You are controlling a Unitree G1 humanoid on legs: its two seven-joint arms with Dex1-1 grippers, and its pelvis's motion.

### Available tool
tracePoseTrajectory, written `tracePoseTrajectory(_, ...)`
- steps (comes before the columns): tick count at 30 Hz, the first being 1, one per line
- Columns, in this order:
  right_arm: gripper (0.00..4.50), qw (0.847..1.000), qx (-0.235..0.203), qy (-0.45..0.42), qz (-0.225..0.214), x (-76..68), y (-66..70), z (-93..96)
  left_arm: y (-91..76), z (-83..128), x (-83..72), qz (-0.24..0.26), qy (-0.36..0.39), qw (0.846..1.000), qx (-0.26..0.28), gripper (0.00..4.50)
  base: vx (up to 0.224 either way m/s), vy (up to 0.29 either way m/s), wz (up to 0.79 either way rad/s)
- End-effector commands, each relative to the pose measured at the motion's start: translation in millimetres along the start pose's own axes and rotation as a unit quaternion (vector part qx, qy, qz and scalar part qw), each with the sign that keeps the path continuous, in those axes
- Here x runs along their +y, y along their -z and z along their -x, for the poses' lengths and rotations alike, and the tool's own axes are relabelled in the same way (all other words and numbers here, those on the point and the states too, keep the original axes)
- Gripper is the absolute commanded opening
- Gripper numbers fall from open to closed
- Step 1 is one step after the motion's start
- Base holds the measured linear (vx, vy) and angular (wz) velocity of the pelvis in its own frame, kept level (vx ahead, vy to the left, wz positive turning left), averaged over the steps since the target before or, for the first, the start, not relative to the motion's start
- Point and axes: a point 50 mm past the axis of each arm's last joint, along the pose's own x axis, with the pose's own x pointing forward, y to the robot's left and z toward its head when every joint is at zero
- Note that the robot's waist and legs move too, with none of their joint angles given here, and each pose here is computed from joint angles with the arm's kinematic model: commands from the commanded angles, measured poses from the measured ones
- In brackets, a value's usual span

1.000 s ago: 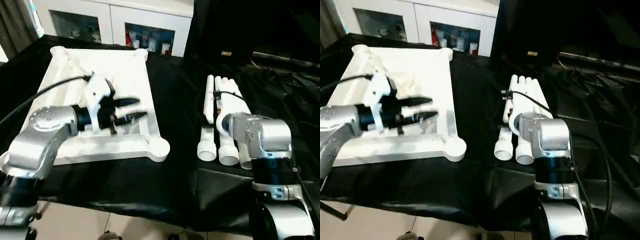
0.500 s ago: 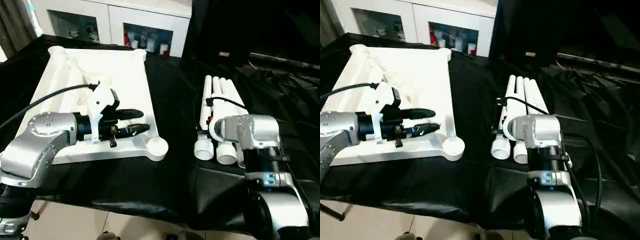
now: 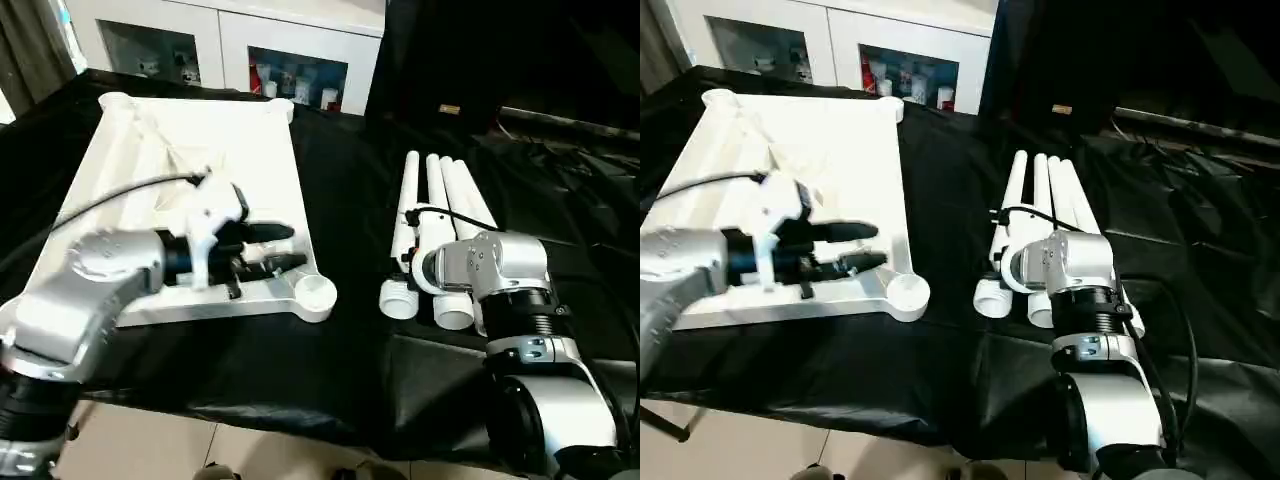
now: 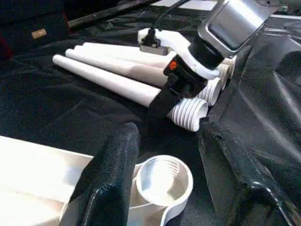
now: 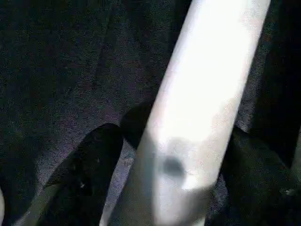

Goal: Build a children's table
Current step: Pick table leg

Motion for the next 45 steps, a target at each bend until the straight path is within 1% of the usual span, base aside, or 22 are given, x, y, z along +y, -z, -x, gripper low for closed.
tracePoseTrajectory(1, 3.03, 1.000, 0.021, 0.002, -0.021, -5.9, 8.7, -5.7, 1.3, -3, -0.2, -0.002, -0.012, 1.000, 0.003, 2.66, 0.000, 0.000, 0.00)
tracePoseTrajectory(4, 2.83, 0.999, 0.023, -0.001, -0.034, -6.3, 10.5, -8.4, 3.2, -5, 1.0, 0.002, -0.025, 1.000, -0.001, 2.72, 0.000, 0.000, 0.00)
tracePoseTrajectory(6, 2.65, 0.999, 0.023, -0.004, -0.046, -6.8, 11.9, -10.5, 4.1, -7, 1.2, -0.006, -0.036, 0.999, -0.008, 3.01, 0.000, 0.000, 0.00)
tracePoseTrajectory(9, 2.42, 0.998, 0.022, -0.004, -0.051, -7.8, 12.8, -12.1, 6.1, -7, 0.9, -0.003, -0.024, 1.000, -0.002, 3.11, 0.000, 0.000, 0.00)
tracePoseTrajectory(13, 2.10, 0.998, 0.010, -0.008, -0.057, -9.4, 10.8, -12.8, 3.2, -11, 3.7, -0.005, -0.032, 0.999, -0.014, 3.49, 0.000, 0.000, 0.00)
tracePoseTrajectory(19, 1.97, 0.997, -0.010, -0.021, -0.069, -8.8, 8.5, -14.7, 2.5, -16, 14.7, 0.020, -0.060, 0.998, -0.028, 3.98, 0.000, 0.000, 0.00)
tracePoseTrajectory(20, 1.97, 0.996, -0.042, -0.035, -0.072, -7.5, 4.6, -14.7, 1.4, -20, 25.5, 0.052, -0.092, 0.994, -0.040, 4.09, 0.000, 0.000, 0.00)
tracePoseTrajectory(21, 1.96, 0.996, -0.046, -0.037, -0.072, -7.3, 4.1, -14.6, 1.2, -20, 26.7, 0.055, -0.096, 0.993, -0.041, 4.23, 0.000, 0.000, 0.00)
tracePoseTrajectory(22, 1.96, 0.993, -0.081, -0.054, -0.065, -4.8, -0.7, -13.0, -0.5, -23, 34.3, 0.079, -0.122, 0.988, -0.052, 4.31, 0.000, 0.000, 0.00)
tracePoseTrajectory(23, 1.96, 0.992, -0.095, -0.061, -0.059, -3.6, -2.6, -12.1, -1.1, -24, 36.9, 0.087, -0.130, 0.986, -0.056, 4.36, 0.000, 0.000, 0.00)
tracePoseTrajectory(24, 1.96, 0.977, -0.174, -0.120, -0.024, 7.1, -12.3, -4.2, -5.4, -31, 44.0, 0.136, -0.141, 0.978, -0.076, 4.43, 0.000, 0.000, 0.00)
tracePoseTrajectory(25, 1.96, 0.975, -0.179, -0.130, -0.024, 8.5, -12.9, -3.0, -6.5, -32, 44.8, 0.141, -0.142, 0.977, -0.080, 4.47, 0.000, 0.000, 0.00)
tracePoseTrajectory(27, 1.94, 0.950, -0.213, -0.225, -0.043, 20.1, -17.2, 9.5, -17.9, -43, 49.1, 0.195, -0.140, 0.962, -0.126, 4.50, 0.000, 0.000, 0.00)
tracePoseTrajectory(28, 1.91, 0.945, -0.216, -0.240, -0.046, 21.5, -17.8, 11.8, -19.0, -45, 49.3, 0.204, -0.138, 0.960, -0.129, 4.50, 0.000, 0.000, 0.00)
tracePoseTrajectory(29, 1.91, 0.933, -0.224, -0.278, -0.050, 25.3, -18.6, 18.1, -21.5, -50, 50.0, 0.224, -0.136, 0.955, -0.135, 4.50, 0.000, 0.000, 0.00)
tracePoseTrajectory(31, 1.90, 0.908, -0.243, -0.341, -0.025, 31.8, -17.9, 31.9, -28.3, -59, 50.8, 0.252, -0.130, 0.947, -0.149, 4.50, 0.000, 0.000, 0.00)
tracePoseTrajectory(32, 1.90, 0.908, -0.243, -0.341, -0.025, 31.8, -17.9, 31.9, -28.3, -59, 50.8, 0.252, -0.130, 0.947, -0.149, 4.50, 0.000, 0.000, 0.00)
tracePoseTrajectory(33, 1.90, 0.901, -0.248, -0.357, -0.011, 33.8, -16.9, 36.3, -30.8, -61, 51.3, 0.260, -0.128, 0.945, -0.153, 4.50, 0.000, 0.000, 0.00)
tracePoseTrajectory(35, 1.90, 0.877, -0.264, -0.401, 0.008, 37.9, -15.1, 48.3, -39.9, -68, 52.1, 0.276, -0.114, 0.940, -0.167, 4.50, 0.000, 0.000, 0.00)
tracePoseTrajectory(39, 1.90, 0.861, -0.275, -0.428, 0.024, 38.8, -12.1, 56.1, -45.7, -75, 52.6, 0.290, -0.107, 0.935, -0.172, 4.50, 0.000, 0.000, 0.00)
tracePoseTrajectory(43, 1.90, 0.856, -0.271, -0.439, 0.037, 39.3, -7.9, 60.3, -58.9, -79, 44.9, 0.315, -0.061, 0.924, -0.209, 4.50, 0.000, 0.000, 0.00)
tracePoseTrajectory(45, 1.90, 0.856, -0.271, -0.439, 0.037, 39.3, -7.9, 60.3, -58.9, -79, 44.9, 0.315, -0.061, 0.924, -0.209, 4.50, 0.000, 0.000, 0.00)
